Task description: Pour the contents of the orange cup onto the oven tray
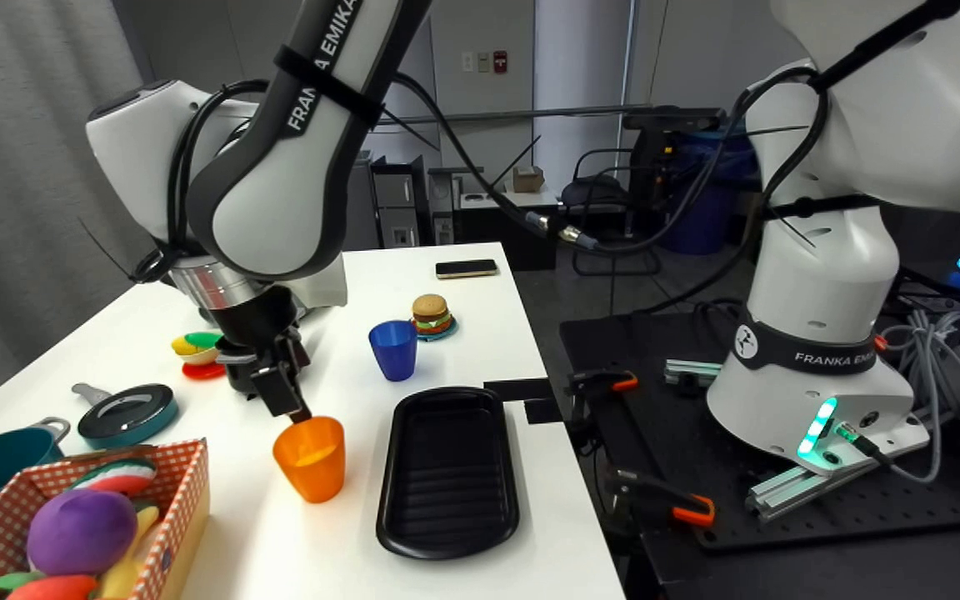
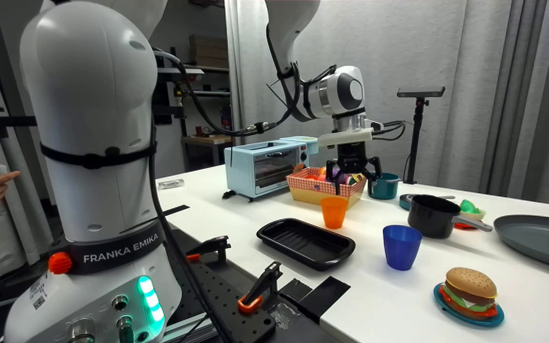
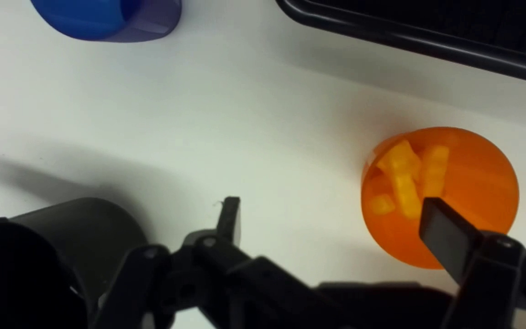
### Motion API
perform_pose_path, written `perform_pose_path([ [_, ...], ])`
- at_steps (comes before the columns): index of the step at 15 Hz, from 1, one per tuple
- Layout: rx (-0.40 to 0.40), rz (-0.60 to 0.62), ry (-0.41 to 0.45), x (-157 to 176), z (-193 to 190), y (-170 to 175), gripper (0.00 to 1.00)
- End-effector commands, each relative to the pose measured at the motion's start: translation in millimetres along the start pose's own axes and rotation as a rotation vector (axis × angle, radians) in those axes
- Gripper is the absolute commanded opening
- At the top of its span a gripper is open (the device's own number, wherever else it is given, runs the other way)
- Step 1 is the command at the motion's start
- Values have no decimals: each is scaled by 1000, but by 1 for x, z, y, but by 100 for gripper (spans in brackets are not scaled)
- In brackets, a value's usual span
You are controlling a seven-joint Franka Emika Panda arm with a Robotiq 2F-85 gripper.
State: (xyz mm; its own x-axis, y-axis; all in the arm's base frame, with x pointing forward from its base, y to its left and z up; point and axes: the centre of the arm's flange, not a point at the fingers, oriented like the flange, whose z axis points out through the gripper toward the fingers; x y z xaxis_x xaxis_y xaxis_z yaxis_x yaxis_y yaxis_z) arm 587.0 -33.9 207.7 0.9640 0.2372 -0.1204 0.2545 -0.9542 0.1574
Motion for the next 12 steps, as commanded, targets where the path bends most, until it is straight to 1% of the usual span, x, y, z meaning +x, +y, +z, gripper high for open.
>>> perform_pose_path([
  [1, 9, 12, -13, -8, 6, 12, 100],
  [3, -2, 20, -21, -10, 12, 8, 100],
  [5, 5, 13, -31, -10, 16, 3, 100],
  [7, 16, 31, -35, -10, 18, 3, 100],
  [8, 9, 15, -32, -9, 16, 4, 100],
  [12, 11, 16, -37, -10, 18, 3, 100],
])
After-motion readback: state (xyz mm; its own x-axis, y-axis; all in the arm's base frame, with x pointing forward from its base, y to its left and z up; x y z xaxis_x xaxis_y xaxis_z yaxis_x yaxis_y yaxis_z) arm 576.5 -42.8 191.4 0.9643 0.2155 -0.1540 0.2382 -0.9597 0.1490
